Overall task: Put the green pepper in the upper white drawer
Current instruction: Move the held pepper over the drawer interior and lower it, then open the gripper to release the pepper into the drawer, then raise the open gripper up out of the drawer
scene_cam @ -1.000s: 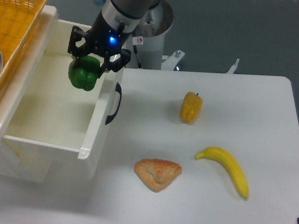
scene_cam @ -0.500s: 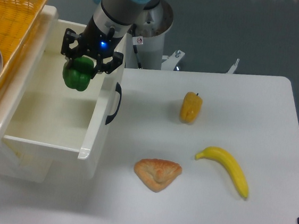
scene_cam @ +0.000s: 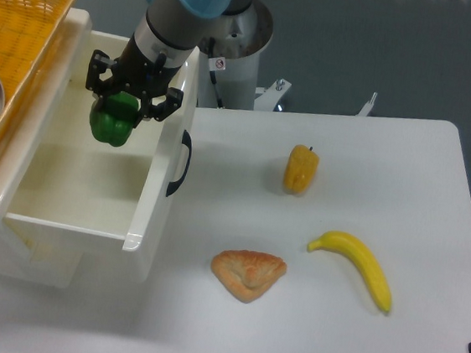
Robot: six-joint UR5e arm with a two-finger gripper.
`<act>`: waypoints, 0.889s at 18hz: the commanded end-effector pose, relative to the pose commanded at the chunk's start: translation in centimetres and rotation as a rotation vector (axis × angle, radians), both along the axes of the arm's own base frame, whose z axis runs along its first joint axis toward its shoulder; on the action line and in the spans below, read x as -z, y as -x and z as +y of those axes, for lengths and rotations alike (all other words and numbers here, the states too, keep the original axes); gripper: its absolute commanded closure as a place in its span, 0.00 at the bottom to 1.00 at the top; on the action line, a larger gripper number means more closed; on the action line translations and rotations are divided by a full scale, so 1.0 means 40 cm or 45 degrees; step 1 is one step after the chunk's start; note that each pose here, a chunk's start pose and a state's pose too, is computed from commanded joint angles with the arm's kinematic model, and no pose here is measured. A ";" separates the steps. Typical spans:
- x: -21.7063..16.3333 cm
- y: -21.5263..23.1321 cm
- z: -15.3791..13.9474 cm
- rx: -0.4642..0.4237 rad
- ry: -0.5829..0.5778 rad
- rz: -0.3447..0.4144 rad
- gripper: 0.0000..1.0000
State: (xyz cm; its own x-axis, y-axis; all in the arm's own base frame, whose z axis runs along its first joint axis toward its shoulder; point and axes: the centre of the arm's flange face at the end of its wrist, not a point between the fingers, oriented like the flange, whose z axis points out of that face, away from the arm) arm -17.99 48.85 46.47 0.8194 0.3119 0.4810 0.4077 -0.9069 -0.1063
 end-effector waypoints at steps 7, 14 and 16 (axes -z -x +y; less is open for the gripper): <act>0.017 0.001 0.009 0.010 0.014 -0.007 0.31; 0.008 0.003 0.011 0.010 0.007 -0.001 0.21; 0.002 0.003 0.011 0.010 0.002 0.003 0.21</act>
